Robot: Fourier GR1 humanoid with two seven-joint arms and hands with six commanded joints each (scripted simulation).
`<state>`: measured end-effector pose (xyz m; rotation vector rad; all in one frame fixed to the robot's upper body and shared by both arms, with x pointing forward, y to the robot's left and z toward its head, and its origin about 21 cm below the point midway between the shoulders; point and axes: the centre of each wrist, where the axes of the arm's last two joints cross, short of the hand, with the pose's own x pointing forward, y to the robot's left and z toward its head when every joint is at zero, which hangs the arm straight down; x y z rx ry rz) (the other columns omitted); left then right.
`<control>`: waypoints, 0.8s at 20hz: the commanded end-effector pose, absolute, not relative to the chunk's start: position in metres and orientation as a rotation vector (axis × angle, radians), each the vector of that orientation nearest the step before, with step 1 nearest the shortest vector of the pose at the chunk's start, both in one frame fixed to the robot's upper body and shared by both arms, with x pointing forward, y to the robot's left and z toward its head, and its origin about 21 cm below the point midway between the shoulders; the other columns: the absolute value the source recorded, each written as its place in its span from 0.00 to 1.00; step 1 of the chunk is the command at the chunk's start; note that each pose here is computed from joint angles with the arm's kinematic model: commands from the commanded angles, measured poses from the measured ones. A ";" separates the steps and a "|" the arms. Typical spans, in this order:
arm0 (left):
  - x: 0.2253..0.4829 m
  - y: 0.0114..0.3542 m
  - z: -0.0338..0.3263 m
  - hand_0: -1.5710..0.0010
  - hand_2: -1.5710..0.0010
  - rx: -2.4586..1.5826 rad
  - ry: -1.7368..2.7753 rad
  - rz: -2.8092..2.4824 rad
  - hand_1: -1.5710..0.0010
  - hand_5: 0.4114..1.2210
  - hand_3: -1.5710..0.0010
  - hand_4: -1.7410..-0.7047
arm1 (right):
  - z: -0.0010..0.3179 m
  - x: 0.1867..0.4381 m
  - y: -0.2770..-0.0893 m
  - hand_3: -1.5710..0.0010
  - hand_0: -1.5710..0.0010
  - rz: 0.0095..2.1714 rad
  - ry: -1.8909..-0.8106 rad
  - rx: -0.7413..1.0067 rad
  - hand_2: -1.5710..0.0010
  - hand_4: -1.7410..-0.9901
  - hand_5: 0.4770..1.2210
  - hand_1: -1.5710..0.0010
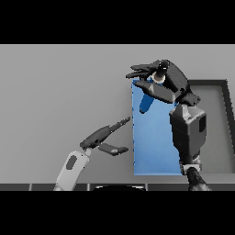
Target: Pick up the blue pipe and place it into the blue bin.
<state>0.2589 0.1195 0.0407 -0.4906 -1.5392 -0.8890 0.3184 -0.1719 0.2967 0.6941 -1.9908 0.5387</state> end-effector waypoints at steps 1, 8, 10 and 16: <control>0.256 0.119 0.042 1.00 1.00 -0.494 -1.534 -0.880 1.00 0.07 1.00 0.76 | 0.290 0.324 -0.181 0.00 0.00 0.501 -1.994 0.643 0.00 0.32 1.00 0.00; 0.263 0.122 0.043 1.00 1.00 -0.470 -1.527 -0.871 1.00 0.07 1.00 0.77 | 0.249 0.345 -0.230 0.00 0.00 0.353 -1.829 0.362 0.00 0.32 1.00 0.00; 0.264 0.121 0.042 1.00 1.00 -0.462 -1.535 -0.875 1.00 0.06 1.00 0.77 | 0.231 0.346 -0.243 0.00 0.00 0.313 -1.740 0.296 0.00 0.32 1.00 0.00; 0.265 0.120 0.041 1.00 1.00 -0.451 -1.557 -0.884 1.00 0.06 1.00 0.79 | 0.173 0.337 -0.255 0.00 0.00 0.241 -1.519 0.139 0.00 0.32 1.00 0.00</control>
